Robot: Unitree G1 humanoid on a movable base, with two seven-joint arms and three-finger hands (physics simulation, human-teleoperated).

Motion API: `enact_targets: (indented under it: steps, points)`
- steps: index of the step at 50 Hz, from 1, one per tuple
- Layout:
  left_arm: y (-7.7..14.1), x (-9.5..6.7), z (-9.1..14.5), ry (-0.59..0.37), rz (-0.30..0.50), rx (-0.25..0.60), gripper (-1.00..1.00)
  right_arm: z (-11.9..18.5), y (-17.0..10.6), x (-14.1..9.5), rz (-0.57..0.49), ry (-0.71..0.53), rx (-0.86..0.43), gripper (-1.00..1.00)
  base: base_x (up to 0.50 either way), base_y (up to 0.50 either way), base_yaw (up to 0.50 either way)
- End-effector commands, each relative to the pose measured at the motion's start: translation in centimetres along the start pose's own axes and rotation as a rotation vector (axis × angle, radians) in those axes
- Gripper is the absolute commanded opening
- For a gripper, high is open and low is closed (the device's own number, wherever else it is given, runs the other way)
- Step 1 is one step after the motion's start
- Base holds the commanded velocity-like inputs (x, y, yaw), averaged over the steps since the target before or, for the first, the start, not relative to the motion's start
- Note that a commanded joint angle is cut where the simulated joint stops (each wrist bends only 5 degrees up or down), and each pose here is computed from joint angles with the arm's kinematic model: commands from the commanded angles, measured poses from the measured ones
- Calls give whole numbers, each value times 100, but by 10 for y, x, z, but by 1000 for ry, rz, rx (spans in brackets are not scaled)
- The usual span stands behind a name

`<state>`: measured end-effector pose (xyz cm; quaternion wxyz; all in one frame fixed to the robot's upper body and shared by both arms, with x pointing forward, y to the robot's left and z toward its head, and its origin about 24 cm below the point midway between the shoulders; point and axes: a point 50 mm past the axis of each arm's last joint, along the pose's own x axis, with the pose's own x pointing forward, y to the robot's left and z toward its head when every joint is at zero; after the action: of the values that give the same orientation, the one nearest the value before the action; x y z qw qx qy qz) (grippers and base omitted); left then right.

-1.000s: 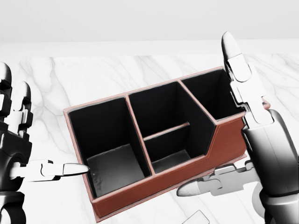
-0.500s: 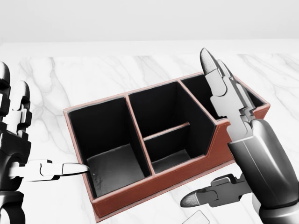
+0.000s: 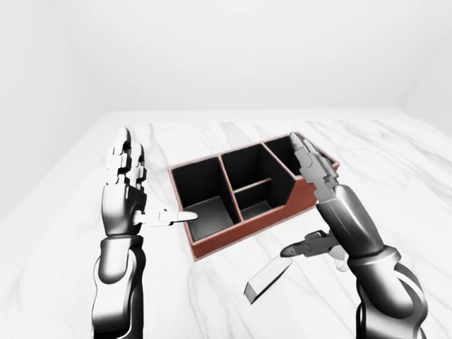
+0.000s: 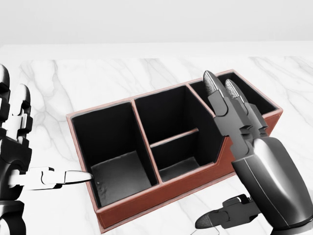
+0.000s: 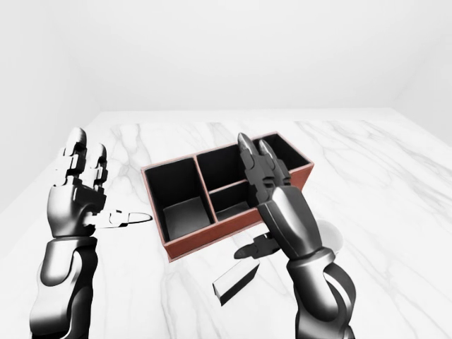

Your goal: Pick up the book and place it in the front compartment of the caddy.

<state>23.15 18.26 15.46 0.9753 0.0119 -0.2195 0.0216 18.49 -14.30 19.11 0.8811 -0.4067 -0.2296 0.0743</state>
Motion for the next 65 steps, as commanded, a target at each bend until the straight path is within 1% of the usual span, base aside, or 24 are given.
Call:
enact_targets:
  steps: [1,16,28,44,65]
  points:
    - [0,0,1,-3,0,1,100,0,1,-4,22,29,-30,100,0,0,0]
    - [0,0,-1,6,-1,1,100,-10,6,-12,64,111,-47,100,0,0,0]
    - [-1,-1,-2,9,-5,1,100,-16,19,-25,114,193,-33,100,0,0,0]
    - [-1,-1,-3,13,-6,2,100,-12,19,-29,123,191,-45,100,0,0,0]
    - [-2,-1,-4,18,-6,3,100,-15,37,-33,171,178,-69,100,0,0,0]
